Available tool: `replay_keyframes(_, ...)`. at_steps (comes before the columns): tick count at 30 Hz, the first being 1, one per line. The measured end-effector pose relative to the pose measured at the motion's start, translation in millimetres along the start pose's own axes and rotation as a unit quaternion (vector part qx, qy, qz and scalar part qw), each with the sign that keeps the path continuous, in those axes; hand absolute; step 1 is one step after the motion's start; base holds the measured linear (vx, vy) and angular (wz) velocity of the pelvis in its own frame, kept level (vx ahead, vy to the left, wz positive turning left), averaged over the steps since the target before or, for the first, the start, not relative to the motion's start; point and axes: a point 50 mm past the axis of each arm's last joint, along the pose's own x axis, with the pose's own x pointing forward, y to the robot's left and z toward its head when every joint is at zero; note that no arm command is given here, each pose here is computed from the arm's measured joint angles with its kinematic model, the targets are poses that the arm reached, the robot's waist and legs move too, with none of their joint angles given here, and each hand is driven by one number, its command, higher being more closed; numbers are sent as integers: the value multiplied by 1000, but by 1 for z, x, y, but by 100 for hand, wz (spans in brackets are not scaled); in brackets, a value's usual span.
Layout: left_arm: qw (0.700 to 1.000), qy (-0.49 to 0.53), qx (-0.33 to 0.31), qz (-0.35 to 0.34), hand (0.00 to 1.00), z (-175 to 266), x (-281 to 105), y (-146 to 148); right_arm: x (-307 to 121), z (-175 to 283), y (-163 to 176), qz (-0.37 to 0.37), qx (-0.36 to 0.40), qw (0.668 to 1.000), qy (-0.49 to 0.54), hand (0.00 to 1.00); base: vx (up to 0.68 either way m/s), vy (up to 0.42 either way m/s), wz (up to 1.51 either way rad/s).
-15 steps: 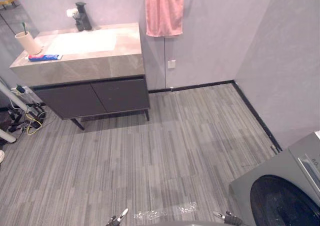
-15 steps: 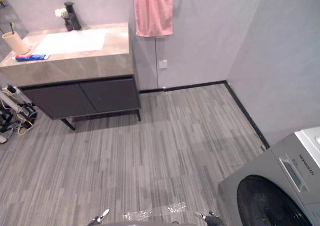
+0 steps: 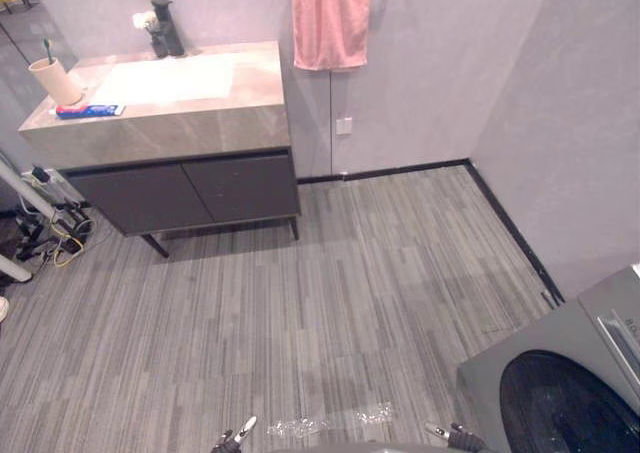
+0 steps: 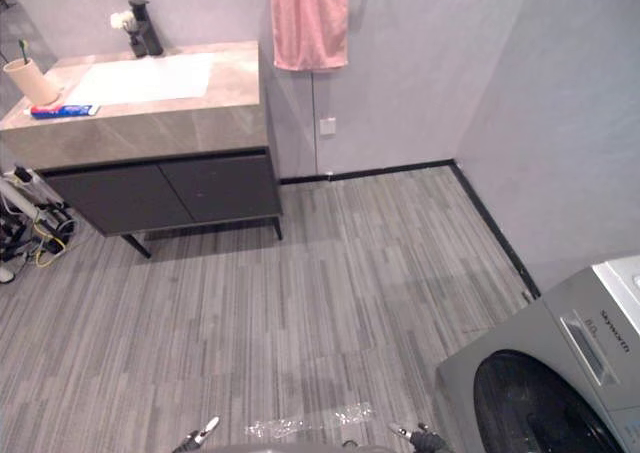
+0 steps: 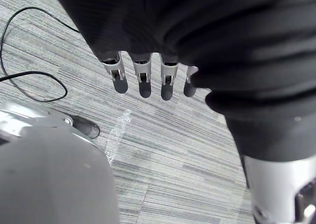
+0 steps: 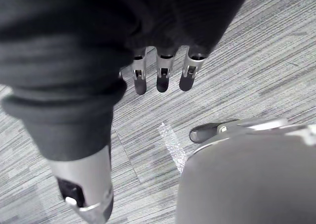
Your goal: Organize washtable
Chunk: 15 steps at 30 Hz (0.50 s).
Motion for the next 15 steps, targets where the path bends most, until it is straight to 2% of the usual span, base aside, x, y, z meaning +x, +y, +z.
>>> replay_keyframes(15, 1000, -2, -3, 1, 0, 0, 0, 0, 0, 0, 0, 0, 0, 1000, 0, 0, 0, 0, 0)
